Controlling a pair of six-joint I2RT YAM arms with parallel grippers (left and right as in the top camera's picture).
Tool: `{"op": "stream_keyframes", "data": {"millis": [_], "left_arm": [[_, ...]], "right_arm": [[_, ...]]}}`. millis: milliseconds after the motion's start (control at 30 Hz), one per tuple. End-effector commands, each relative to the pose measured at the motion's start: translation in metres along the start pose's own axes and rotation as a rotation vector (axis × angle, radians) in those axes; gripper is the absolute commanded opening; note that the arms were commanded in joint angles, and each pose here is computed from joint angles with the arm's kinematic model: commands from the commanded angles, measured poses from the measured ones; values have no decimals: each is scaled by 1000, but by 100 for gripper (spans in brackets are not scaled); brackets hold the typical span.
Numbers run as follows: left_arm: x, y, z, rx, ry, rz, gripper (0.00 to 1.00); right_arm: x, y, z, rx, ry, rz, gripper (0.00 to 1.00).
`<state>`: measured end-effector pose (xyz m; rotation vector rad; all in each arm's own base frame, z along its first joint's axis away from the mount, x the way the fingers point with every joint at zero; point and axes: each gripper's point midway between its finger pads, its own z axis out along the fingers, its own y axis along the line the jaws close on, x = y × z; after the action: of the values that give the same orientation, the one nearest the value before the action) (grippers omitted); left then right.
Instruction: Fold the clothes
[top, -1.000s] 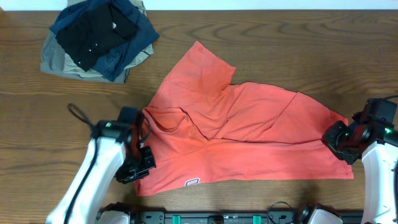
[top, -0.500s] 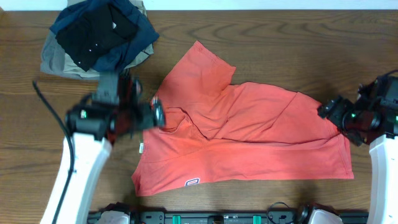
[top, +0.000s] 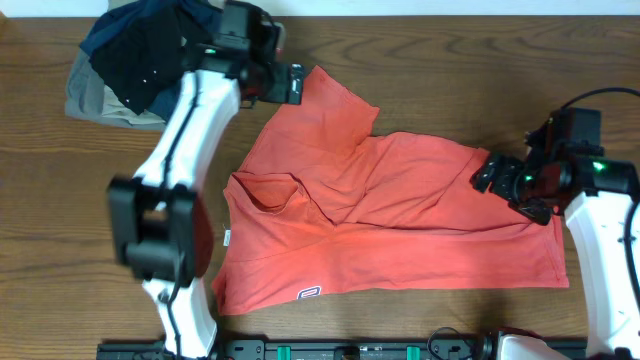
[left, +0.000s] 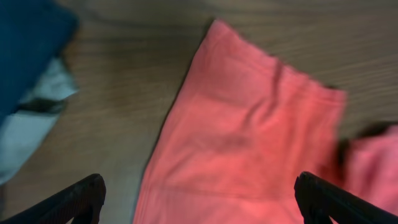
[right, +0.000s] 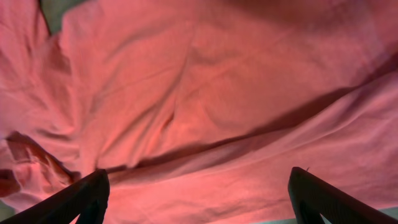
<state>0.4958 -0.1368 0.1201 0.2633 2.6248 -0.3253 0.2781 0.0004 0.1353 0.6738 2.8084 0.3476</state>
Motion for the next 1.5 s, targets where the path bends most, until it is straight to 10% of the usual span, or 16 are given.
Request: {"op": "stream_keyframes", "data": {"millis": [0, 600, 933, 1100, 1467], "left_arm": [[-2, 8, 28, -17, -2, 76, 98], [31, 24, 124, -13, 74, 147, 95], [41, 25, 129, -12, 99, 154, 47], [48, 28, 130, -23, 121, 158, 6], [50, 30, 129, -33, 131, 157, 6]], "right_arm": [[3, 4, 4, 9, 30, -46, 91], [1, -1, 7, 45, 24, -54, 91], [-7, -17, 6, 136, -16, -47, 91], [-12, -19, 5, 150, -41, -39, 91], [-62, -37, -24, 260, -194, -11, 86]]}}
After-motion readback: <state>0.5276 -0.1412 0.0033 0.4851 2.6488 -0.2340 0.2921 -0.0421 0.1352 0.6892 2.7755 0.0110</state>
